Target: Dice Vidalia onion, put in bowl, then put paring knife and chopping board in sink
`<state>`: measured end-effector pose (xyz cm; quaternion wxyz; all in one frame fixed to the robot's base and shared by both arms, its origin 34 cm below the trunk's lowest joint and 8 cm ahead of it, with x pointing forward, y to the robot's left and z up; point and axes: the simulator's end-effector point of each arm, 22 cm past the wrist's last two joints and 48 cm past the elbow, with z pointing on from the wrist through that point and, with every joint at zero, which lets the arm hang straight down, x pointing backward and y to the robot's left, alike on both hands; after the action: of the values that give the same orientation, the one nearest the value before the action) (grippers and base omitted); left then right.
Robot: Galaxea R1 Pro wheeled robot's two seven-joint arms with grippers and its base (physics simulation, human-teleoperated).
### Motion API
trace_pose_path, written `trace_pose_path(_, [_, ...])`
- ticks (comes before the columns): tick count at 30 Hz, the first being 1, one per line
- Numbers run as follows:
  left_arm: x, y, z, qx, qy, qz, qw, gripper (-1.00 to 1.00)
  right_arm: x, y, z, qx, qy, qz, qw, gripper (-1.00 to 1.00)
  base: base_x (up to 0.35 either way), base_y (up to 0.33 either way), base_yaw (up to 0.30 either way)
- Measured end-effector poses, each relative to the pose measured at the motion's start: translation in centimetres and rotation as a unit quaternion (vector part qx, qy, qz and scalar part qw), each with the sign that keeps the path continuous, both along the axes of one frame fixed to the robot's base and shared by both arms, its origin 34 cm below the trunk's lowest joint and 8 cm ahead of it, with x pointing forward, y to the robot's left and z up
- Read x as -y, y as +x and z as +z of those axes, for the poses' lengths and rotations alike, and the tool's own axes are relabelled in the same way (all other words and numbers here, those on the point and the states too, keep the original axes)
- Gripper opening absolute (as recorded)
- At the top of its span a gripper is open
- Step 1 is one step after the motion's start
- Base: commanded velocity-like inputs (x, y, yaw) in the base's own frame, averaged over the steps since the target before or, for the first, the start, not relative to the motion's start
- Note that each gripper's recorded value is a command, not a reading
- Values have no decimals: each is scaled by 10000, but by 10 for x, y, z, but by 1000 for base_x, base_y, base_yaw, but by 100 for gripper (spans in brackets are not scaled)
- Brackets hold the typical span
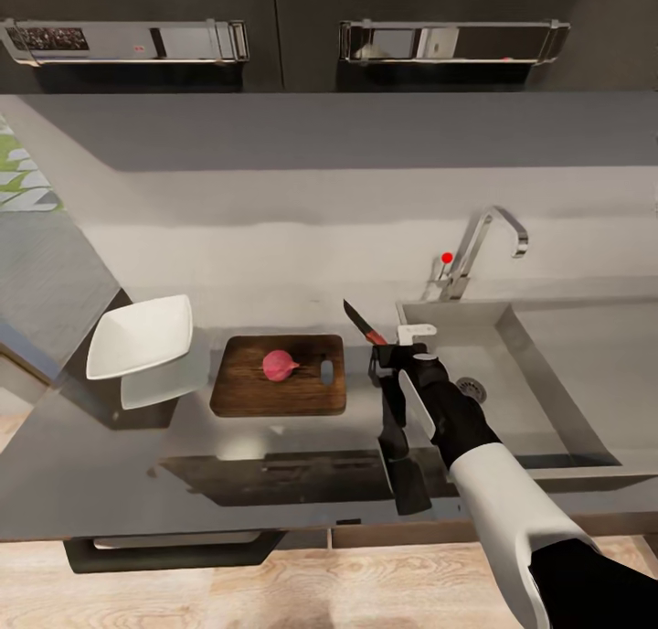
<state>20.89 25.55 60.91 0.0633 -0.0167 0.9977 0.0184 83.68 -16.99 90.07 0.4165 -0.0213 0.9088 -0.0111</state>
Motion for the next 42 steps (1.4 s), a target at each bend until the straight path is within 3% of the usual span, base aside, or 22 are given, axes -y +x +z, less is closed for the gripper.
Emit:
trace_pose_path(11, [0, 7, 2, 84, 4, 0, 10000, 100, 1, -4, 1, -67, -37, 11, 10000, -100, 0, 0, 0])
trace_pose_path(42, [0, 26, 7, 328, 4, 1, 9995, 100, -1, 1, 38, 200, -34, 13, 9998, -100, 0, 0, 0])
